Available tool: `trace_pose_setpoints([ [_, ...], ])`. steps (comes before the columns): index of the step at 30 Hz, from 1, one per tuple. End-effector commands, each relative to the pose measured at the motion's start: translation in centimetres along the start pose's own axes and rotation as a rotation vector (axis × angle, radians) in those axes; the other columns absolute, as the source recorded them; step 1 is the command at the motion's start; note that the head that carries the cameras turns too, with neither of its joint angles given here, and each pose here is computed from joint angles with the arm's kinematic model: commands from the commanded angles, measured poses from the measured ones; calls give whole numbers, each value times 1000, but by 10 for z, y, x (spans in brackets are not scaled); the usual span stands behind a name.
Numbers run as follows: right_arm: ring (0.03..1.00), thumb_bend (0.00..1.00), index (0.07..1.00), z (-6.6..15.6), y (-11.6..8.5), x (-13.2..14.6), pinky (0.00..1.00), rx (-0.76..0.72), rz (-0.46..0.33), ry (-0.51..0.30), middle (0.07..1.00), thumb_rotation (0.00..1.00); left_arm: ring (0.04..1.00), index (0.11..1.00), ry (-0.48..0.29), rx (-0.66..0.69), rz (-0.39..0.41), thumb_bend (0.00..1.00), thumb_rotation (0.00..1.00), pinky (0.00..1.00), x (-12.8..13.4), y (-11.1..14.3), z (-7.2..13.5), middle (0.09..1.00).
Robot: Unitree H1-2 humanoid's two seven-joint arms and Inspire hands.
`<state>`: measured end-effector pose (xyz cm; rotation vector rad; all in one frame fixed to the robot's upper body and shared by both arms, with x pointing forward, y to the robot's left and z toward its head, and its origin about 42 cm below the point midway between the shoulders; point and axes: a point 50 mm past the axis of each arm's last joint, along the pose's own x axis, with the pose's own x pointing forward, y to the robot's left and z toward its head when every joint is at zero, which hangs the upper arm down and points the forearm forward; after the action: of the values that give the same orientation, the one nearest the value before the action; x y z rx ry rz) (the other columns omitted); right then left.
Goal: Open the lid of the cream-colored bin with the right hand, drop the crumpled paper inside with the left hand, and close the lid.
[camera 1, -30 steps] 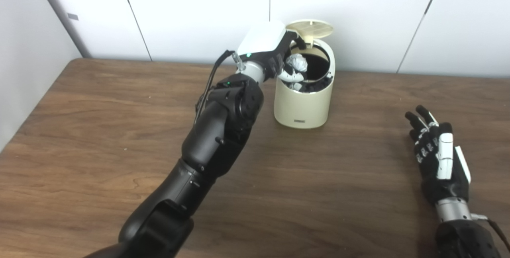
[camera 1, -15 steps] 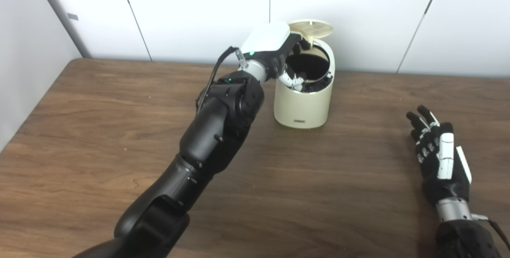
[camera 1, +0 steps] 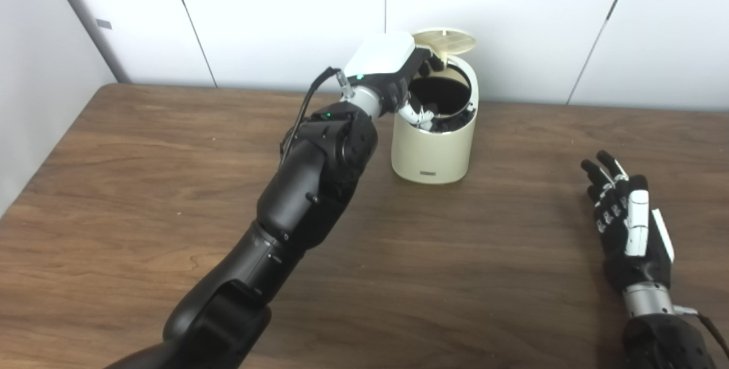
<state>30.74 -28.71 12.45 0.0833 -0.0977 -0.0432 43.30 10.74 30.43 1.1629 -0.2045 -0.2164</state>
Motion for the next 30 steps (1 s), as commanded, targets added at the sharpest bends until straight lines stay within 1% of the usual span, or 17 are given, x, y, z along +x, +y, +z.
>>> trace_pose_setpoints([
  [1,974,528,910,-5,-1,-2,1000,-4,-8,-2,882,1000,401,634,-45,-7,101,591,0,340,0,18,10,493],
  [2,972,530,909,-5,-1,-2,1000,-6,-9,-2,880,1000,439,579,-50,-15,117,556,0,390,-1,18,9,477],
  [3,971,527,910,-6,-1,-2,1000,-5,-11,-1,878,1000,432,535,-55,-22,135,531,0,415,-1,18,9,487],
  [5,972,527,908,-6,-1,-2,1000,3,-13,2,870,1000,431,495,-65,-30,171,509,0,411,-3,18,9,492],
  [6,970,527,908,-6,-1,-2,1000,6,-13,3,868,1000,429,492,-68,-39,183,506,0,413,-3,18,8,493],
  [7,967,525,907,-6,0,-2,1000,8,-14,4,868,1000,425,492,-70,-46,195,488,0,359,-4,18,8,492],
  [8,965,526,907,-6,-1,-2,1000,9,-14,4,866,1000,421,494,-69,-56,203,481,0,336,-4,18,8,491],
  [11,967,526,908,-6,-1,-2,1000,-3,-11,4,867,1000,416,485,-69,-62,229,475,0,320,-4,20,8,494],
  [17,969,511,907,-8,-2,-2,1000,-2,-10,7,868,1000,385,493,-69,-62,249,471,0,308,-4,22,5,467],
  [22,971,508,909,-9,-3,-2,1000,6,-13,8,871,1000,397,486,-66,-100,254,475,0,348,-9,24,2,480],
  [25,971,505,904,-10,-3,-1,1000,23,-21,13,865,1000,398,483,-74,-140,266,474,0,339,-15,25,1,486],
  [30,971,504,909,-11,-3,-2,1000,23,-18,14,868,1000,407,484,-79,-152,263,475,0,343,-25,27,-5,479],
])
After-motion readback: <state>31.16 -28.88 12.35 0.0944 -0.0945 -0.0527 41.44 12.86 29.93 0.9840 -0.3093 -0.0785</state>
